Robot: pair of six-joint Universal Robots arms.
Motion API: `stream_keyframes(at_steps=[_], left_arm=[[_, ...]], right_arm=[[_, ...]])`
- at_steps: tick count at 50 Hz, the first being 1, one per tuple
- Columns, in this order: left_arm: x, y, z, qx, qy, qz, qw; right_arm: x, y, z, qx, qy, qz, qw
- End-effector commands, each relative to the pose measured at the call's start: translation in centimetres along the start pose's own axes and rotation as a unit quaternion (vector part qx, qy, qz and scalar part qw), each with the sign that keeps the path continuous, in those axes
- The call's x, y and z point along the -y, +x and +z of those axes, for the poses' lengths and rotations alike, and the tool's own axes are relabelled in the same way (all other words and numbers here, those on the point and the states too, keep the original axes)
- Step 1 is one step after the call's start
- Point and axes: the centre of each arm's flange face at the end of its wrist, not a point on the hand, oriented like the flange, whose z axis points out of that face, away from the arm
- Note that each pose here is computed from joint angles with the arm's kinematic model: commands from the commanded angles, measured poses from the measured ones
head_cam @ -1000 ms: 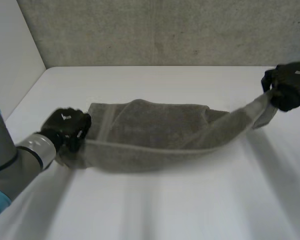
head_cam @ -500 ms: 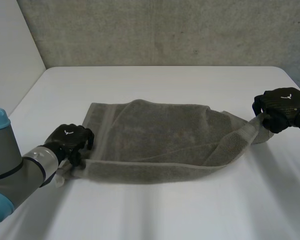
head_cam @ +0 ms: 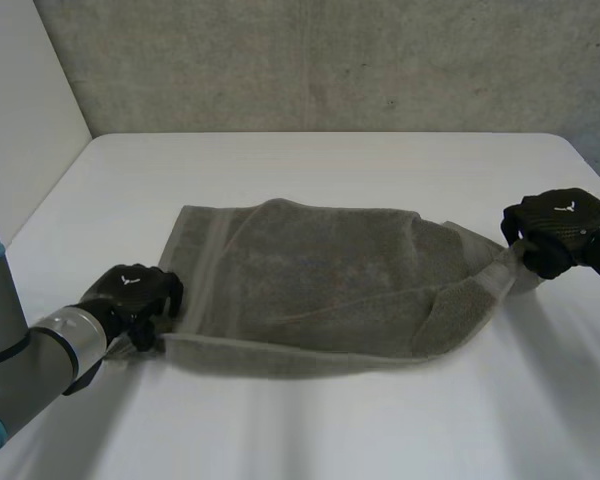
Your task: Fold the towel.
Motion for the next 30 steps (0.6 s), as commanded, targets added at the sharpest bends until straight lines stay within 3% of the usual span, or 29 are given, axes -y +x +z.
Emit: stream_keyframes(at_steps=[1,12,18,20,21,23,26,28,29,30], left_arm=[[-0.1,-0.2,0.3,0.002,0.001,0.000,1.000],[0.5,-0.8,1.9,0.008,0.011,0.012,1.000],[5.2,-2.1,2.7,0.028,0.090,0.034,0.995],[10.6,-3.2,2.8,0.053,0.181,0.054,0.981],[10.7,-3.2,2.8,0.053,0.181,0.054,0.981],[16.7,-4.0,2.6,0.066,0.276,0.052,0.957],[19.5,-4.5,2.5,0.071,0.325,0.041,0.942],[25.1,-5.2,1.0,0.083,0.440,0.019,0.894],[25.1,-5.2,1.0,0.084,0.441,0.019,0.893],[27.3,-5.7,-0.1,0.096,0.495,0.006,0.864]], right_arm=[[-0.1,-0.1,0.1,0.001,-0.001,0.001,1.000],[0.4,0.6,0.4,-0.015,0.019,-0.007,1.000],[2.8,2.6,1.1,-0.057,0.069,-0.023,0.996],[5.8,3.8,1.4,-0.088,0.126,-0.026,0.988],[5.8,3.8,1.4,-0.088,0.126,-0.026,0.988],[9.3,5.5,2.2,-0.122,0.206,-0.022,0.971],[11.1,6.6,2.6,-0.143,0.253,-0.021,0.957],[14.4,8.5,2.4,-0.193,0.346,-0.018,0.918],[14.5,8.5,2.4,-0.193,0.347,-0.018,0.918],[16.0,9.0,1.9,-0.217,0.391,-0.012,0.895]])
